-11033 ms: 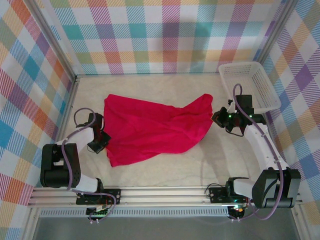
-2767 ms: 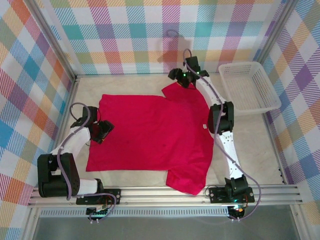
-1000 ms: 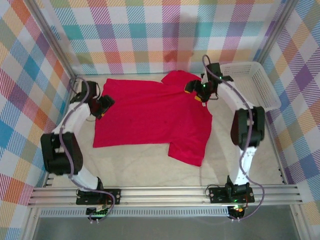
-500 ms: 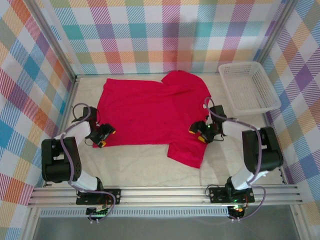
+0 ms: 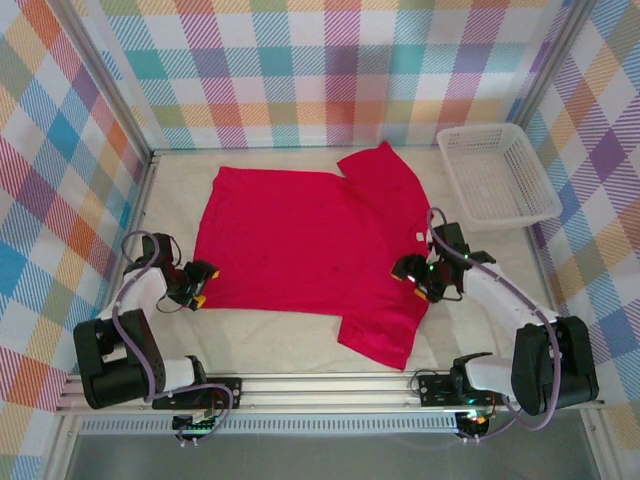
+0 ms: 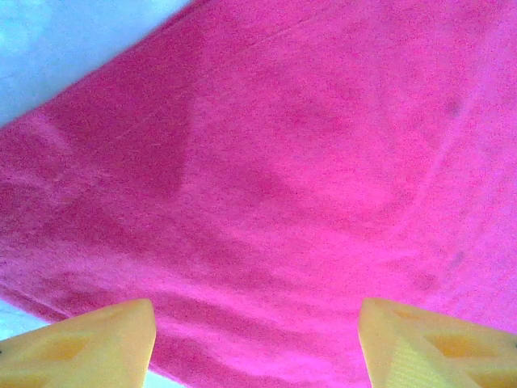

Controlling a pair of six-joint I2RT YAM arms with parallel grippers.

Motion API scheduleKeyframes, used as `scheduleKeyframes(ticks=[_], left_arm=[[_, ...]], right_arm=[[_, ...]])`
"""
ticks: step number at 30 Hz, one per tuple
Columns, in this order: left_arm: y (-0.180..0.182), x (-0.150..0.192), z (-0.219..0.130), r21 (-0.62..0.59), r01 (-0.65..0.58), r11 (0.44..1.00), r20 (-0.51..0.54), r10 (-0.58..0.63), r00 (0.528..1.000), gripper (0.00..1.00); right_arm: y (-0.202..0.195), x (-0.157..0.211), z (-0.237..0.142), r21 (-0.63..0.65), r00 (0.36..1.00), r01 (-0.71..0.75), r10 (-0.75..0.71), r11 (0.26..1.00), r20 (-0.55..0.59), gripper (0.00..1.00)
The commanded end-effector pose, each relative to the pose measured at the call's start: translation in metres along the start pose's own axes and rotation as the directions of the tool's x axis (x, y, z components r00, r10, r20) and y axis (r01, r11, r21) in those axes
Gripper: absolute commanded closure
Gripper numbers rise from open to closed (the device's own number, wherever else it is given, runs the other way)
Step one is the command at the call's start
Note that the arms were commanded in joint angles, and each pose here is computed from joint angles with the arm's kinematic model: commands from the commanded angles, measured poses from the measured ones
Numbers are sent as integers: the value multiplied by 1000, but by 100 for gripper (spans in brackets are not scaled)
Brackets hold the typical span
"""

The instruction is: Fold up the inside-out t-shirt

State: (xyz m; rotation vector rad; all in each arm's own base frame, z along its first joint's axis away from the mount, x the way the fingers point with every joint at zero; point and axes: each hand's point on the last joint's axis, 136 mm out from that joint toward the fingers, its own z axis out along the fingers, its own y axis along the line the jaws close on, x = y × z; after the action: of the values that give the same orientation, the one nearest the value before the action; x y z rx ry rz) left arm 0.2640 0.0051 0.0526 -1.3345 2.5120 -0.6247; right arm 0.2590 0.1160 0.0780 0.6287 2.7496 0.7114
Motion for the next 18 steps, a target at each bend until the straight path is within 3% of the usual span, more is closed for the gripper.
scheduleKeyframes(ticks=[1,5,11,18], left_arm=[[-33,-5,-21,42,-79,996,67,76,995,32],[-64,-4,-18,40,-176,984,62,173,983,31],[-88,-33,7,10,-180,984,45,180,983,31],[-58,-56,45,-82,-65,995,9,66,998,32]], right_arm=[[12,-23,-8,31,995,86,-88,996,48,24],[14,-40,18,83,994,108,-107,991,-17,23],[17,-81,51,152,994,107,-100,983,-55,22],[-2,-125,73,259,997,64,-52,964,-50,21]])
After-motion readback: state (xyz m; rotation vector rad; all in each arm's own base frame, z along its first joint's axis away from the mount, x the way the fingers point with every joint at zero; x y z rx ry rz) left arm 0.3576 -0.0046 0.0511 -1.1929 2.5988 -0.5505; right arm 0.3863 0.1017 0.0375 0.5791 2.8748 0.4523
